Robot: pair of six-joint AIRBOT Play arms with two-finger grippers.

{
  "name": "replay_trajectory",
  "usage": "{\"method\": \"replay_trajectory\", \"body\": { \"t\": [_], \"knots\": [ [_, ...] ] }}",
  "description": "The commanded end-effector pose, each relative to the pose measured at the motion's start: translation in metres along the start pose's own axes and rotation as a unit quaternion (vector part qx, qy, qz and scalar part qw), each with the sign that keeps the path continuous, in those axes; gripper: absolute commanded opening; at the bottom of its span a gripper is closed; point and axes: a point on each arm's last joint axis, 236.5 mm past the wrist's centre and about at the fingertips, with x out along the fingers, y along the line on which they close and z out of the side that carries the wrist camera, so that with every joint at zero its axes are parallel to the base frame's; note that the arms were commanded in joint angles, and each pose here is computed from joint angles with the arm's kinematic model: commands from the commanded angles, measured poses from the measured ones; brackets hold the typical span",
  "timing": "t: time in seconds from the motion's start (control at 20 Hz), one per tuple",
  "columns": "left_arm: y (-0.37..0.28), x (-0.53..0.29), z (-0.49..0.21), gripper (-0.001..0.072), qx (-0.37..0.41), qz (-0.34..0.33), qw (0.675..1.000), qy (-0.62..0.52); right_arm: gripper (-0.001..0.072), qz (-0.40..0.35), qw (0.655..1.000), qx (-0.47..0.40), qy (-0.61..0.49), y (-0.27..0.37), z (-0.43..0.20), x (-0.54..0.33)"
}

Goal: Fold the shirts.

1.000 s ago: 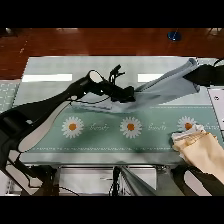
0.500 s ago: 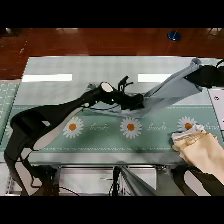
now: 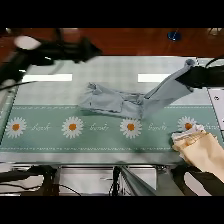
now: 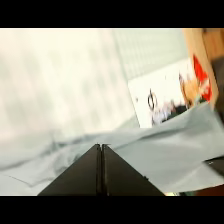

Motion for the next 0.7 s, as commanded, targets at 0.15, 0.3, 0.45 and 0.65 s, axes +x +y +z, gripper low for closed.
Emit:
{"method": "replay_trajectory", "body": {
  "t": [0.15, 0.3, 0.45, 0.65],
  "knots": [
    [-0.038, -0.219, 0.043, 0.0029, 0.112, 0.096, 0.981, -0.124, 0.0022, 0.04, 0.999, -0.011, -0.003, 0.062, 0.011, 0.093],
    [-0.049, -0.263, 0.031, 0.0029, 0.131, 0.133, 0.972, -0.142, 0.0022, 0.06, 0.998, -0.015, 0.003, 0.096, 0.0, 0.155],
    [-0.062, -0.266, 0.028, 0.0029, 0.145, 0.135, 0.969, -0.148, 0.0022, 0.083, 0.996, 0.003, 0.014, 0.128, -0.023, 0.215],
    [-0.068, -0.246, 0.015, 0.0029, 0.147, 0.11, 0.976, -0.118, 0.0022, 0.106, 0.993, 0.045, 0.01, 0.158, -0.049, 0.273]
  ]
}}
